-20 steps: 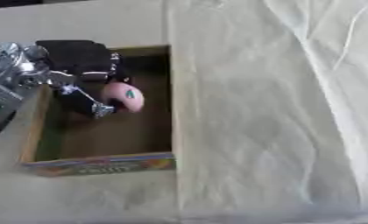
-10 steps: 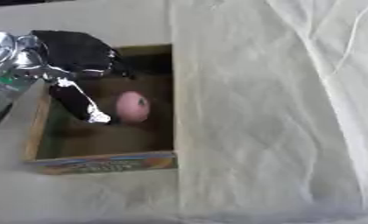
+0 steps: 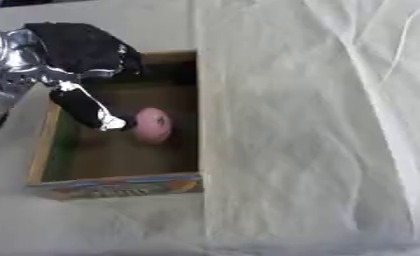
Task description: Pick up objects on the table and place them in the box.
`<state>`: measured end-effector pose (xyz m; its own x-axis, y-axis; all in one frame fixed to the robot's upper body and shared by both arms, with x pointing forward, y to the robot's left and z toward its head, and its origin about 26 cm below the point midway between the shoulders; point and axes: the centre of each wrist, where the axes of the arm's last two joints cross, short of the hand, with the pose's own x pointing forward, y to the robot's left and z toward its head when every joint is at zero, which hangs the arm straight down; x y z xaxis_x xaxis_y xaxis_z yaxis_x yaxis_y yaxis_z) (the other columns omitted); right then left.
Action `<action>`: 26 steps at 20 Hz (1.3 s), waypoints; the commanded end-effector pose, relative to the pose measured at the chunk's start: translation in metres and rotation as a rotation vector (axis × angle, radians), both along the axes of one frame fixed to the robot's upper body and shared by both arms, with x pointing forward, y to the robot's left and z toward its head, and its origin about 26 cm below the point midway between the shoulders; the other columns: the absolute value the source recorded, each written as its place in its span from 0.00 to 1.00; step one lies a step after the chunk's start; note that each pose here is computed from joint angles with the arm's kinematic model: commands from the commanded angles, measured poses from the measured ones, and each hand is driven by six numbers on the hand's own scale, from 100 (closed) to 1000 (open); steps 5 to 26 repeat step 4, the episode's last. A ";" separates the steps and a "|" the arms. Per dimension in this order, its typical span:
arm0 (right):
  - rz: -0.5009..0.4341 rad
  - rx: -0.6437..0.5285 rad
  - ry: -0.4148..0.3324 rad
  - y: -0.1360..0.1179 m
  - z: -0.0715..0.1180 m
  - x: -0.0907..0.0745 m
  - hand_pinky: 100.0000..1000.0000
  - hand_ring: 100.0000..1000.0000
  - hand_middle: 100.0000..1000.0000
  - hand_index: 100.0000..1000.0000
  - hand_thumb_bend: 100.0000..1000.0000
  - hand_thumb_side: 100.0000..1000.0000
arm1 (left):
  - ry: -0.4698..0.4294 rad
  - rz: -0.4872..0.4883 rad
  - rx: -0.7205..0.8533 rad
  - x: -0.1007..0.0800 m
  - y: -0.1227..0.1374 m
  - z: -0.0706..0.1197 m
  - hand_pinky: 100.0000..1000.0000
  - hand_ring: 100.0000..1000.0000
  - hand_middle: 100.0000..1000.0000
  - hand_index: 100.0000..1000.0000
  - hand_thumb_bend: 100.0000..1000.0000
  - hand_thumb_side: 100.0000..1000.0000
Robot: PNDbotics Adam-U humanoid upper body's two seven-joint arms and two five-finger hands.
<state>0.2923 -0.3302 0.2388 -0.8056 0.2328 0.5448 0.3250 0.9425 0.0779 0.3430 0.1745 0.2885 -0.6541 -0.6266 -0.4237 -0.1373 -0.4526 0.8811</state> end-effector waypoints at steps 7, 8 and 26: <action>-0.015 -0.011 -0.034 -0.004 0.009 -0.004 0.47 0.55 0.53 0.77 0.00 1.00 | -0.230 -0.015 -0.533 -0.027 0.027 0.027 0.54 0.69 0.71 0.90 0.00 0.71; -0.015 -0.011 -0.034 -0.004 0.009 -0.004 0.47 0.55 0.53 0.77 0.00 1.00 | -0.230 -0.015 -0.533 -0.027 0.027 0.027 0.54 0.69 0.71 0.90 0.00 0.71; -0.015 -0.011 -0.034 -0.004 0.009 -0.004 0.47 0.55 0.53 0.77 0.00 1.00 | -0.230 -0.015 -0.533 -0.027 0.027 0.027 0.54 0.69 0.71 0.90 0.00 0.71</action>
